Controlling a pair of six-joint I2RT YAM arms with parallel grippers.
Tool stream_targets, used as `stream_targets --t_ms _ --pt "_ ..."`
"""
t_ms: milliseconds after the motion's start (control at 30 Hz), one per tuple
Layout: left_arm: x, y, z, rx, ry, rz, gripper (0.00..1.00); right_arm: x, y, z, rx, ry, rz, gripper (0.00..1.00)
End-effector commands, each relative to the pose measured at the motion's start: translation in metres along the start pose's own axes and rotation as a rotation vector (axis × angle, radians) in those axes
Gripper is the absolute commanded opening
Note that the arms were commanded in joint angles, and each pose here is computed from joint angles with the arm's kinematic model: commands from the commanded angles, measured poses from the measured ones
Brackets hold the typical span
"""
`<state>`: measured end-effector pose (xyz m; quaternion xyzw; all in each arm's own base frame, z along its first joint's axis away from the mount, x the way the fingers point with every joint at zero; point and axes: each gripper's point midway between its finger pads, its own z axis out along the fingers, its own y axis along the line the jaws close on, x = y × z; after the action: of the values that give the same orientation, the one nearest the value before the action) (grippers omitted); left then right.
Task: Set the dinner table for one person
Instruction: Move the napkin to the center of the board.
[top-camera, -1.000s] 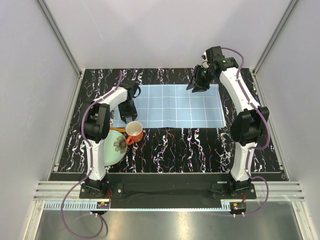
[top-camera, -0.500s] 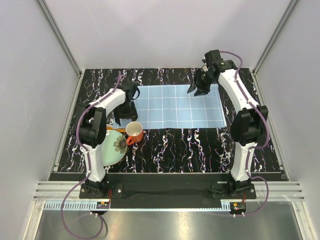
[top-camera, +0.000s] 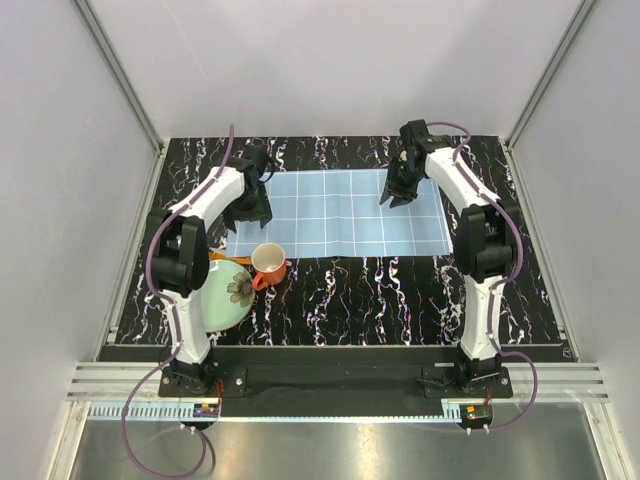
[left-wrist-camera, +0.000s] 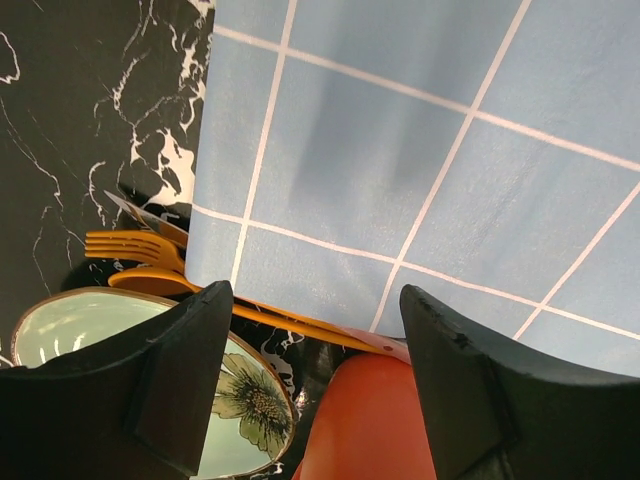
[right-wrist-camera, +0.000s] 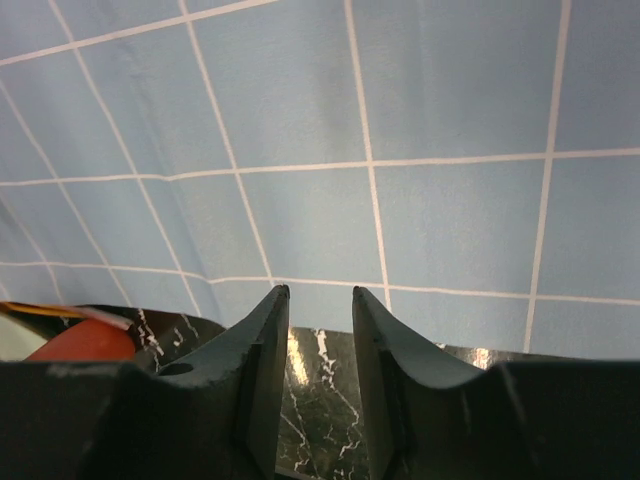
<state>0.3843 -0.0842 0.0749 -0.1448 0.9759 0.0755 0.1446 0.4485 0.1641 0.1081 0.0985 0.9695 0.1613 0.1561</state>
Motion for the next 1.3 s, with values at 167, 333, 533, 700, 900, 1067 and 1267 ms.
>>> stream_targets --t_ms 167,333,533,700,900,1067,1267 --pt "-0.027 -0.008 -0.002 0.03 -0.047 0.017 0.73 -0.011 -0.022 0.046 0.091 -0.005 -0.008 0.38" --pt "-0.028 -0.016 0.008 0.045 -0.022 0.028 0.73 -0.016 -0.024 0.055 0.103 -0.007 0.014 0.24" --pt "-0.023 -0.023 0.022 0.053 0.02 0.046 0.73 -0.016 -0.03 0.064 0.13 0.01 0.022 0.22" --pt "-0.014 -0.024 0.033 0.047 0.061 0.057 0.73 -0.014 -0.037 0.067 0.161 0.031 0.023 0.18" --pt "-0.002 -0.022 0.042 0.035 0.103 0.056 0.72 -0.006 -0.049 0.072 0.215 0.091 0.03 0.0" --pt "0.004 -0.019 0.043 0.025 0.117 0.071 0.71 0.006 -0.055 0.074 0.247 0.162 0.036 0.0" --pt "0.013 -0.008 0.044 -0.006 0.13 0.101 0.71 0.012 -0.055 0.059 0.254 0.175 0.042 0.0"
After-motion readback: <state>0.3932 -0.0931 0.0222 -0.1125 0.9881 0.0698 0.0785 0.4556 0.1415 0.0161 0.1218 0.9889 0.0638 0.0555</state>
